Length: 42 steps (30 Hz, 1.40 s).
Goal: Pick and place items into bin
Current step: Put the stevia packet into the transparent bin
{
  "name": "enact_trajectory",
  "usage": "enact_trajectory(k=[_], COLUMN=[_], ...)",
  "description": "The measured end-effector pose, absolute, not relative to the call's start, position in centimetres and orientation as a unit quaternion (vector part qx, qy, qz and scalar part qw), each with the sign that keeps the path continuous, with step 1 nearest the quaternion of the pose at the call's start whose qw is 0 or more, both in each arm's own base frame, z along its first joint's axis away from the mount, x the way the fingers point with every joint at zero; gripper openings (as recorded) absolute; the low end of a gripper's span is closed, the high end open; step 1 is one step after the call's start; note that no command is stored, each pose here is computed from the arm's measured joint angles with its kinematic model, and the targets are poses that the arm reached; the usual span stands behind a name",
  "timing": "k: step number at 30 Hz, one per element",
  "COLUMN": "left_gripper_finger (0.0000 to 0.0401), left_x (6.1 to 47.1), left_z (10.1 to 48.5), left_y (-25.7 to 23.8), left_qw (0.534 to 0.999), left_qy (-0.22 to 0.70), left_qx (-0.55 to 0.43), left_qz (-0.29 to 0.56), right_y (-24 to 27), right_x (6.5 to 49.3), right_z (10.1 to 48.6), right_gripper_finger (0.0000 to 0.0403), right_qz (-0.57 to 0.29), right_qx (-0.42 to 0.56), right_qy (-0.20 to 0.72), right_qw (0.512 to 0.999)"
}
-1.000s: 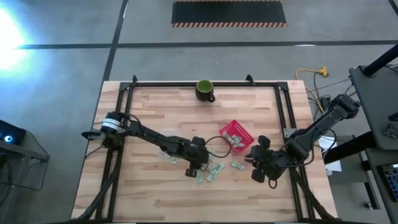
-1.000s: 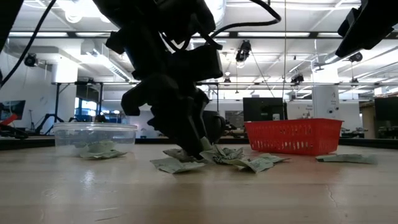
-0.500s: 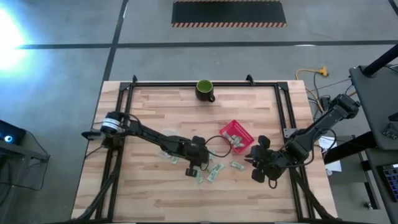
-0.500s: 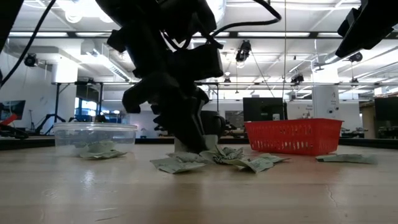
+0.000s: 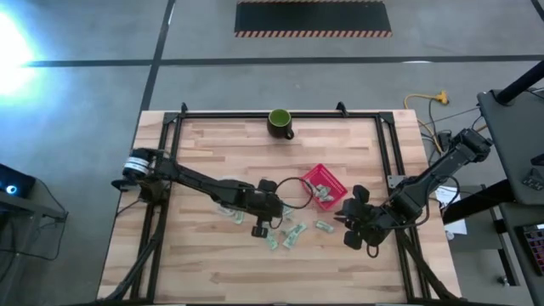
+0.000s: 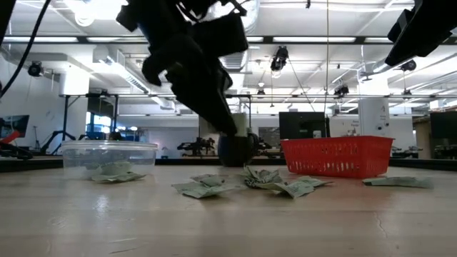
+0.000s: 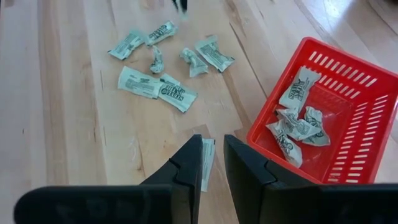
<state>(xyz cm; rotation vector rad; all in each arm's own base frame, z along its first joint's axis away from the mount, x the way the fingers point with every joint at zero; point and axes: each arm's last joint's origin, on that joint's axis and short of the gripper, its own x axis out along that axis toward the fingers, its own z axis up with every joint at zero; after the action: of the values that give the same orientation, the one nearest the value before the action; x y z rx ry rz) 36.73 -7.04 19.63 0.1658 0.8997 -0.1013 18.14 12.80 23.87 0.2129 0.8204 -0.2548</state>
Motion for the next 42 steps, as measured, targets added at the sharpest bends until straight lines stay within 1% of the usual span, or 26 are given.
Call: enact_trajectory(k=[11, 14, 20, 28, 36, 42], left_gripper_finger=[0.0000, 0.0000, 0.0000, 0.0000, 0.0000, 0.0005], left_x=[32.9, 31.6, 29.2, 26.8, 25.5, 25.5], left_z=[23.1, 23.4, 22.9, 20.1, 19.6, 19.7], left_y=[-6.0, -5.6, -5.0, -4.5, -4.2, -4.2], left_qw=[0.872, 0.858, 0.825, 0.796, 0.792, 0.796], left_qy=[0.483, 0.508, 0.555, 0.592, 0.595, 0.589], left_qx=[0.073, 0.069, 0.071, 0.041, 0.030, 0.034], left_qz=[0.013, 0.036, 0.079, 0.118, 0.132, 0.137], right_y=[12.8, 12.8, 12.8, 12.8, 12.8, 12.8], right_x=[18.1, 18.1, 18.1, 18.1, 18.2, 18.2], right_z=[23.9, 23.9, 23.9, 23.9, 23.9, 23.9], right_gripper_finger=[0.0059, 0.0059, 0.0059, 0.0059, 0.0059, 0.0059], right_qz=[-0.124, -0.124, -0.124, -0.124, -0.124, -0.124], right_qx=[0.102, 0.102, 0.102, 0.103, 0.103, 0.103], right_qy=[0.398, 0.397, 0.397, 0.396, 0.396, 0.396], right_qw=[0.903, 0.904, 0.904, 0.904, 0.904, 0.904])
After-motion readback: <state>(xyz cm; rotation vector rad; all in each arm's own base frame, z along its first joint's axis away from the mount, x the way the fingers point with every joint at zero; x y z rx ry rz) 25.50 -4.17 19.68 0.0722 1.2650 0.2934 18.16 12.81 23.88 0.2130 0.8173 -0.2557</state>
